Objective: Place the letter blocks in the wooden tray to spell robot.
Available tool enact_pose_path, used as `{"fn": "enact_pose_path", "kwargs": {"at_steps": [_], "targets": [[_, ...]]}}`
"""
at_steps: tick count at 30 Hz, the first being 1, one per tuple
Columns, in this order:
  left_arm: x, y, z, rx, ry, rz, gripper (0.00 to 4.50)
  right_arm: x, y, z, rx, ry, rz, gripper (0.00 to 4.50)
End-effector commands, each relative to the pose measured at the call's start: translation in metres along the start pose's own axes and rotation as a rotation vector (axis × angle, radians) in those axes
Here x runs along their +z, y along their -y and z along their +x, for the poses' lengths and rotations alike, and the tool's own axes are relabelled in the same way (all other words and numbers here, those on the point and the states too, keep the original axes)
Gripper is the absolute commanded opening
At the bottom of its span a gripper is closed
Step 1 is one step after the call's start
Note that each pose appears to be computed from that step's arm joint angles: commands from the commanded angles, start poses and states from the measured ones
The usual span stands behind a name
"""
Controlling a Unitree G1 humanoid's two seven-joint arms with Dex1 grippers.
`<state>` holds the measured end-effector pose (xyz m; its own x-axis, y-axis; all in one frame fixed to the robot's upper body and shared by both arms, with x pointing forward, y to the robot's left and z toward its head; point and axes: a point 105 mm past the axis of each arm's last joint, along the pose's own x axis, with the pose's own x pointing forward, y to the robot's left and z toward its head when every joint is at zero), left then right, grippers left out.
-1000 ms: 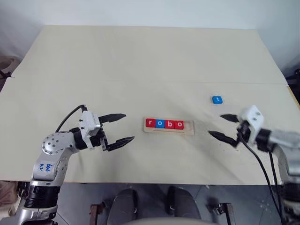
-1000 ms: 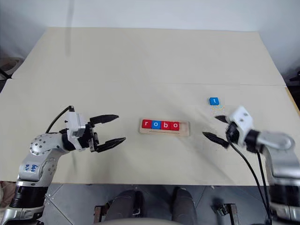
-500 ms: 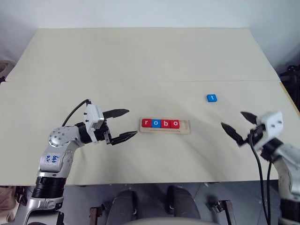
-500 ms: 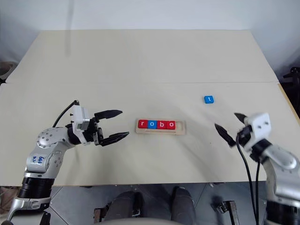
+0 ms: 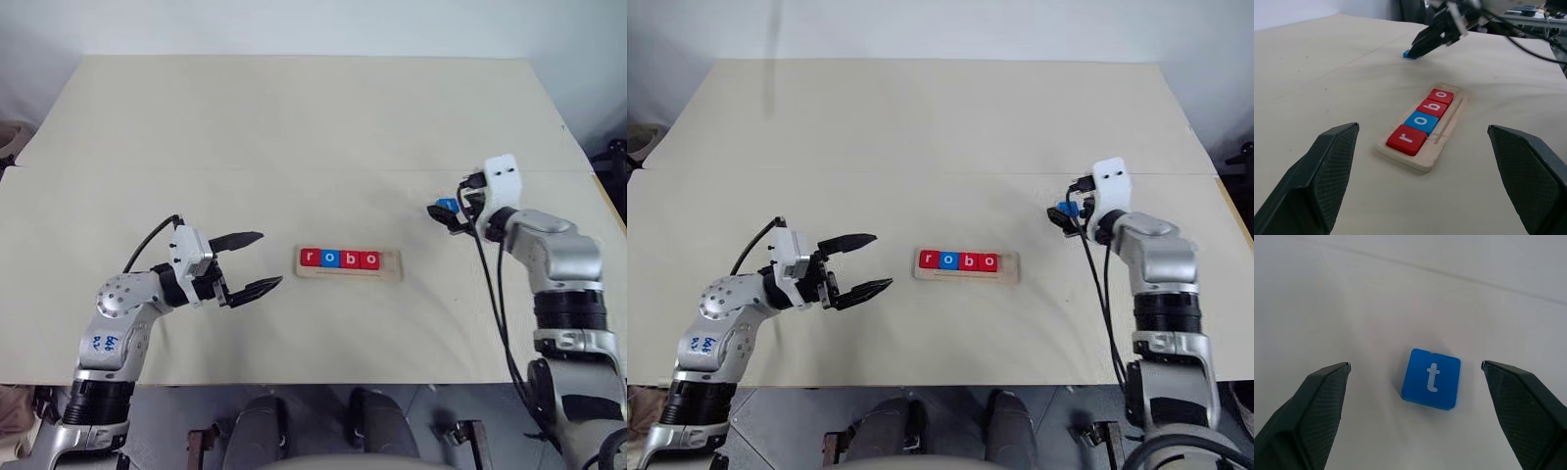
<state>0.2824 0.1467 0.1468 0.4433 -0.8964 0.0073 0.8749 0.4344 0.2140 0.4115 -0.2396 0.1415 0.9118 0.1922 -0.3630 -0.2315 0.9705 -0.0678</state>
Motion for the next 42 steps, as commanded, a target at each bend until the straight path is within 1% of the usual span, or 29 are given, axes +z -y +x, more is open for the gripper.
{"fn": "enact_pose_path", "kwargs": {"at_steps": [1, 3, 6, 7, 9, 10, 14, 18, 24, 26, 27, 28, 32, 33, 36, 38, 42], "targets": [[0.011, 0.004, -0.002, 0.009, 0.021, 0.044, 4.50, 0.003, 0.010, 0.005, -0.083, -0.007, 0.022, 4.10], [0.011, 0.004, -0.002, 0.013, 0.022, 0.046, 4.50, 0.003, 0.009, 0.006, -0.090, -0.008, 0.026, 3.59], [0.012, 0.003, -0.003, 0.016, 0.021, 0.049, 4.50, 0.004, 0.005, 0.003, -0.082, -0.011, 0.034, 2.48], [0.012, 0.003, -0.003, 0.017, 0.021, 0.049, 4.50, 0.005, 0.004, 0.003, -0.078, -0.008, 0.037, 2.21], [0.011, 0.003, -0.002, 0.011, 0.020, 0.047, 4.50, 0.007, 0.003, -0.004, -0.074, 0.000, 0.043, 1.52], [0.011, 0.002, -0.002, 0.010, 0.021, 0.046, 4.50, 0.008, 0.002, -0.007, -0.074, 0.002, 0.045, 1.46], [0.009, 0.001, 0.002, -0.012, 0.025, 0.035, 4.50, 0.003, -0.003, -0.029, -0.075, -0.006, 0.056, 1.47], [0.007, 0.000, 0.008, -0.046, 0.028, 0.023, 4.50, -0.018, -0.017, -0.060, -0.078, -0.041, 0.092, 1.47], [0.004, -0.002, 0.012, -0.081, 0.027, 0.014, 4.50, -0.048, -0.048, -0.084, -0.027, -0.092, 0.144, 1.47], [0.004, -0.002, 0.012, -0.087, 0.029, 0.015, 4.50, -0.054, -0.056, -0.088, -0.003, -0.109, 0.166, 2.21], [0.005, -0.003, 0.012, -0.088, 0.029, 0.016, 4.50, -0.055, -0.061, -0.089, 0.028, -0.118, 0.163, 2.45], [0.005, -0.004, 0.012, -0.088, 0.028, 0.017, 4.50, -0.055, -0.064, -0.089, 0.046, -0.126, 0.154, 2.78], [0.004, -0.004, 0.010, -0.082, 0.025, 0.022, 4.50, -0.038, -0.054, -0.089, 0.103, -0.108, 0.033, 4.19], [0.004, -0.004, 0.010, -0.081, 0.024, 0.023, 4.50, -0.035, -0.052, -0.089, 0.123, -0.104, 0.003, 4.46], [0.003, -0.002, 0.006, -0.079, 0.015, 0.023, 4.50, -0.022, -0.046, -0.093, 0.289, -0.099, -0.157, 4.46], [0.002, -0.001, 0.005, -0.084, 0.013, 0.024, 4.50, -0.015, -0.041, -0.092, 0.356, -0.085, -0.247, 4.46], [0.005, 0.000, 0.005, -0.101, 0.016, 0.035, 4.50, -0.019, -0.042, -0.096, 0.615, -0.099, -0.562, 4.46]]}}
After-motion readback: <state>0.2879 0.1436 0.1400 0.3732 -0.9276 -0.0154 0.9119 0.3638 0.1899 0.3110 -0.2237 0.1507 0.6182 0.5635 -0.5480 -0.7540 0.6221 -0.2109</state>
